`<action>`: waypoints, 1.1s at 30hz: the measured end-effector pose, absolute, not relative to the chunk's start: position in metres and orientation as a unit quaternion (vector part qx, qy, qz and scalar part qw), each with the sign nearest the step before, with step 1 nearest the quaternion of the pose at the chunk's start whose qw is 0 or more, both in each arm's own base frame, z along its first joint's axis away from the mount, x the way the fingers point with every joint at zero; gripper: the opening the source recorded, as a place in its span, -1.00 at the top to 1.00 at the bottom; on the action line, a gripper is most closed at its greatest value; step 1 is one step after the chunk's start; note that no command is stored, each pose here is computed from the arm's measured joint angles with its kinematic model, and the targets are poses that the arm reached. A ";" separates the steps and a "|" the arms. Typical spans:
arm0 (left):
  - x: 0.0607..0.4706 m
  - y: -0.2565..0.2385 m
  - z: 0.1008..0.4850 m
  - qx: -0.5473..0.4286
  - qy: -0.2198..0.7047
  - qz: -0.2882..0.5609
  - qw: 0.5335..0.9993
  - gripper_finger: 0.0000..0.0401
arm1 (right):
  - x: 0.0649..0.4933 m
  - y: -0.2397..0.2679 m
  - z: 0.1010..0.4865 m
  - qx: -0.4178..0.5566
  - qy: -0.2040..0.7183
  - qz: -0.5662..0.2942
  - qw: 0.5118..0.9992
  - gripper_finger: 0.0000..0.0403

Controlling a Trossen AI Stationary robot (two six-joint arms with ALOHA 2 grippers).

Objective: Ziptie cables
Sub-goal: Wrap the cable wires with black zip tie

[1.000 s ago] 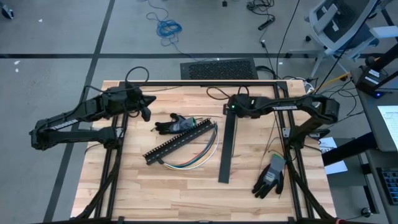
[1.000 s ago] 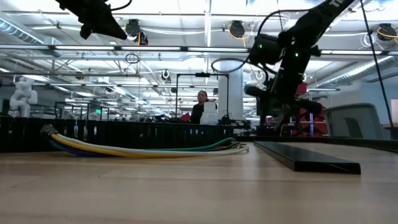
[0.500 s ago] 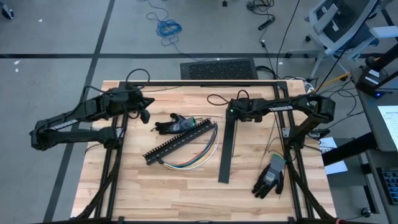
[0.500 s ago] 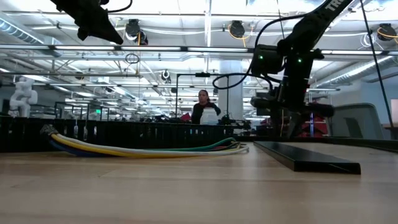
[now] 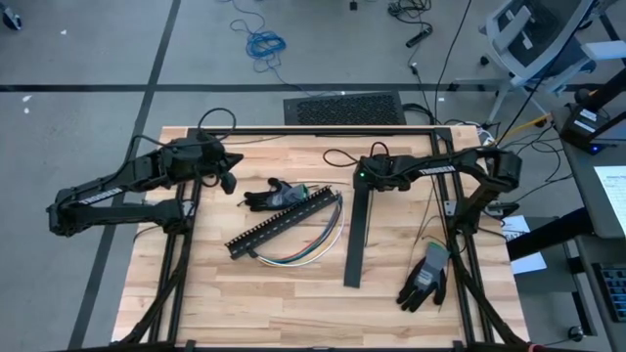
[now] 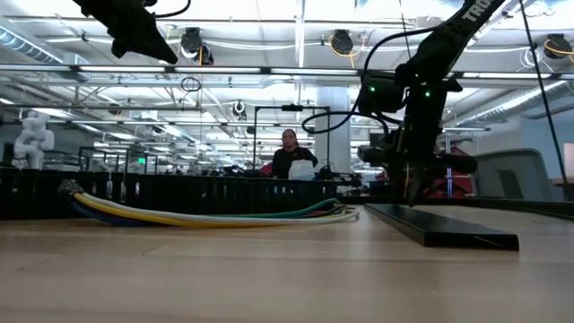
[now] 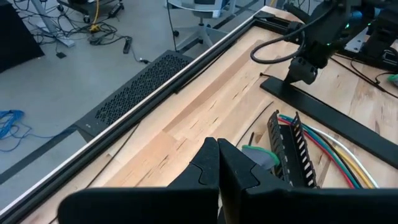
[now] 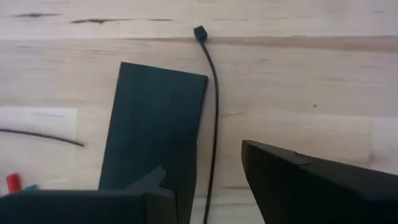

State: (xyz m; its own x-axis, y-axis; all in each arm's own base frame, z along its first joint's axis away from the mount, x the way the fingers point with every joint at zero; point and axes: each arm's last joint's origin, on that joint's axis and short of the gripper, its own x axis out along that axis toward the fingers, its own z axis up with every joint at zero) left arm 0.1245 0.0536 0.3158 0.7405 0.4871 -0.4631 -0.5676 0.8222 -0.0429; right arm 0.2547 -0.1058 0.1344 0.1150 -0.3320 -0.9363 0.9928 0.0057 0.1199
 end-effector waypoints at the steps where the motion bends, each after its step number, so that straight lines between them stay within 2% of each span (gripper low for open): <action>1: 0.124 0.054 0.316 -0.091 0.222 0.284 0.928 1.00 | 0.256 -0.106 0.133 0.440 0.375 -0.550 0.603 0.40; 15: 0.124 0.054 0.316 -0.091 0.223 0.284 0.928 1.00 | 0.254 -0.107 0.128 0.426 0.398 -0.547 0.601 0.42; 18: 0.124 0.054 0.315 -0.091 0.224 0.284 0.928 1.00 | 0.253 -0.107 0.124 0.416 0.406 -0.551 0.598 0.56; 23: 0.124 0.053 0.314 -0.091 0.231 0.284 0.926 1.00 | 0.253 -0.108 0.117 0.394 0.434 -0.547 0.597 0.95; 29: 0.124 0.054 0.315 -0.092 0.225 0.284 0.927 1.00 | 0.252 -0.107 0.121 0.391 0.440 -0.530 0.611 0.99; 33: 0.125 0.054 0.317 -0.092 0.216 0.285 0.930 1.00 | 0.250 -0.104 0.141 0.402 0.413 -0.506 0.642 1.00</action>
